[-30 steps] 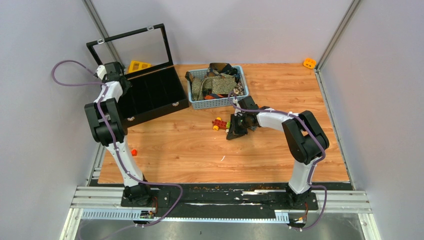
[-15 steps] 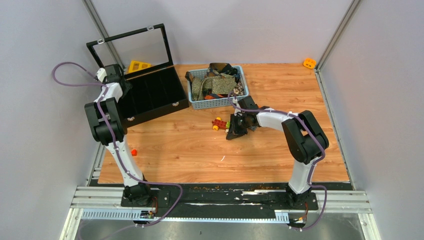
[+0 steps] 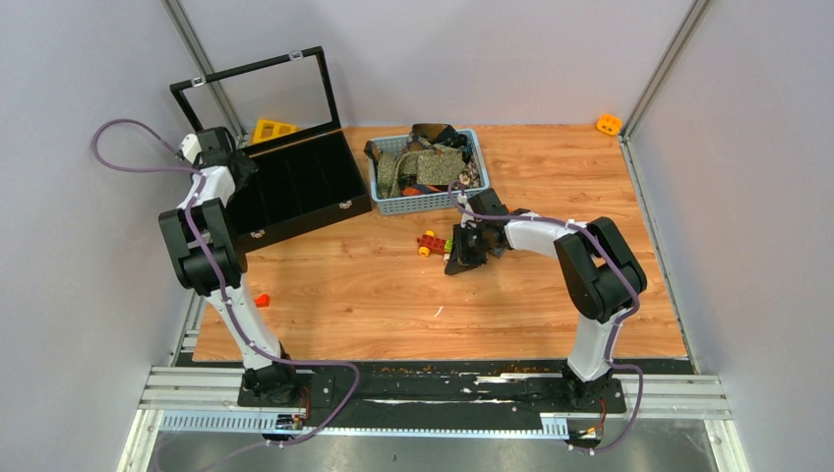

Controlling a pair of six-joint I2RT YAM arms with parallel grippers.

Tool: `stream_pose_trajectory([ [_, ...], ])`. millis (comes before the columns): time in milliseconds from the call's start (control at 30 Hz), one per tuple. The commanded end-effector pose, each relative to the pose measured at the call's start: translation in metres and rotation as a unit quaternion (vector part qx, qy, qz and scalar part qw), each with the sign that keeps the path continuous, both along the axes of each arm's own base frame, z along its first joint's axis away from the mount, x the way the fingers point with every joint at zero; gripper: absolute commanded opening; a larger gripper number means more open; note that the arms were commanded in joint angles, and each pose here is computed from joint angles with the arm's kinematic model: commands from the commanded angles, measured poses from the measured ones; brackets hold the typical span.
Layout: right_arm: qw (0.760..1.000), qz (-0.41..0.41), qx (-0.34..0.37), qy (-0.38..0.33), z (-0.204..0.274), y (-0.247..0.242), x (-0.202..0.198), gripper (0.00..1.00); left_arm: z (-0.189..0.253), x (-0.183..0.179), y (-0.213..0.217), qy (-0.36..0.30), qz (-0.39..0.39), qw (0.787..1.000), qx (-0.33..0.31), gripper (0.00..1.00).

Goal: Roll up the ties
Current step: Place the tie in the storage box, then reset both arms

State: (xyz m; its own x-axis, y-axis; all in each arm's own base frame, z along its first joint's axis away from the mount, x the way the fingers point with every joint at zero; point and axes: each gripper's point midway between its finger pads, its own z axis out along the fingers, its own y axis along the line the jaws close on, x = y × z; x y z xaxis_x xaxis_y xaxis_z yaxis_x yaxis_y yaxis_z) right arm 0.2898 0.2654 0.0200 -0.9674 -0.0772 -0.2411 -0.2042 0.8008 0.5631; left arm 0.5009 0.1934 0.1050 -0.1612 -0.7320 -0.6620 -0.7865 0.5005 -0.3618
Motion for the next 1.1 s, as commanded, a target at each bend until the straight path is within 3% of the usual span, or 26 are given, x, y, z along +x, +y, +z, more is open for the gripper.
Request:
stream_pose_trajectory([
  [0, 1.000, -0.002, 0.001, -0.026, 0.010, 0.000, 0.008, 0.00, 0.044, -0.016, 0.013, -0.037, 0.022, 0.999, 0.009, 0.86],
  [200, 0.999, -0.004, 0.001, -0.032, 0.013, 0.000, 0.009, 0.00, 0.062, -0.038, -0.001, -0.040, 0.008, 0.999, 0.003, 1.00],
  [700, 0.999, -0.008, -0.008, -0.042, 0.014, -0.004, 0.010, 0.00, 0.069, -0.096, -0.058, -0.044, -0.053, 0.996, -0.062, 1.00],
  [1067, 0.999, -0.009, -0.011, -0.049, 0.017, -0.006, 0.011, 0.00, 0.058, -0.155, -0.100, 0.004, -0.145, 0.987, -0.073, 1.00],
])
